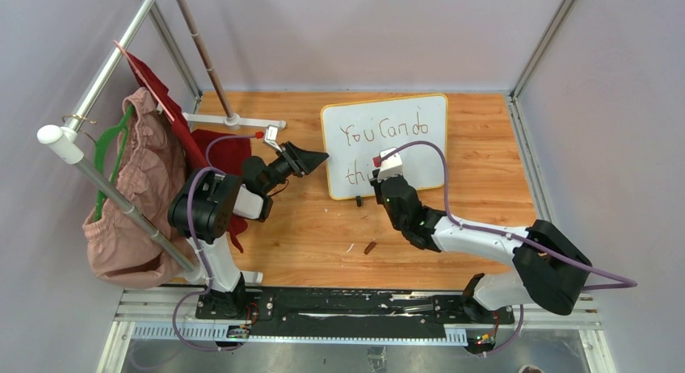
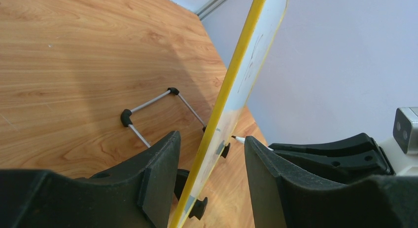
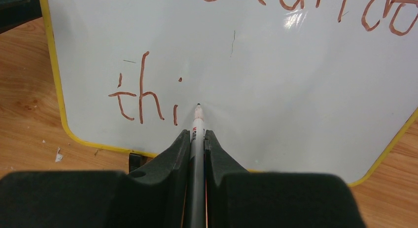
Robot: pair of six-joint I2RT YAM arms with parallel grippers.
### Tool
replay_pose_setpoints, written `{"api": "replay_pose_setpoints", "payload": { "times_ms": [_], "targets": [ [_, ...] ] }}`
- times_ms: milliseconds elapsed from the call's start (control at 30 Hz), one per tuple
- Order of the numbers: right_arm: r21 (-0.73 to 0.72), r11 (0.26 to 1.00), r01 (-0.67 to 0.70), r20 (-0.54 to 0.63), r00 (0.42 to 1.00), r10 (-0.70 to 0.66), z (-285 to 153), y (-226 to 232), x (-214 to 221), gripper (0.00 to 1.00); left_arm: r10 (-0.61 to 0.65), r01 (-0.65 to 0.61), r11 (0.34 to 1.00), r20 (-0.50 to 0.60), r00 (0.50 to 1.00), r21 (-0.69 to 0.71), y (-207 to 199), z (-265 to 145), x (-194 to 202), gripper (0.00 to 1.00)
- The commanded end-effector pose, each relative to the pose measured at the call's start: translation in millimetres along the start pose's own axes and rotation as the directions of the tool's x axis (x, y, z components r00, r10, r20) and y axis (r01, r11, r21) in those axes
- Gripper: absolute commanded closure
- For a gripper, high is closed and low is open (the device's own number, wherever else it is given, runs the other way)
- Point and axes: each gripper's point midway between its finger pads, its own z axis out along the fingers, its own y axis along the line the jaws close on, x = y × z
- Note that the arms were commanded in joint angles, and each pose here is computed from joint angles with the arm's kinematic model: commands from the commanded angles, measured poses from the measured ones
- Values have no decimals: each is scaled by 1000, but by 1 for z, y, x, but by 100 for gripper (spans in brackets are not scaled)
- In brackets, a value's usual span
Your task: Write a sentence on the whiteboard
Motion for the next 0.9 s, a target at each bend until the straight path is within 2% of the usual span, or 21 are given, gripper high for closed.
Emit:
{"api": "replay_pose_setpoints", "payload": {
  "times_ms": [0,867],
  "targets": [
    [35,998,-54,37,998,53,6,-5,-16,100,20,-20,1000,9,1000,20,-4,0,1,44],
    [48,997,-59,30,998,57,15,-6,-16,100,20,-20,1000,5,1000,23,-5,0,2,44]
  ]
}}
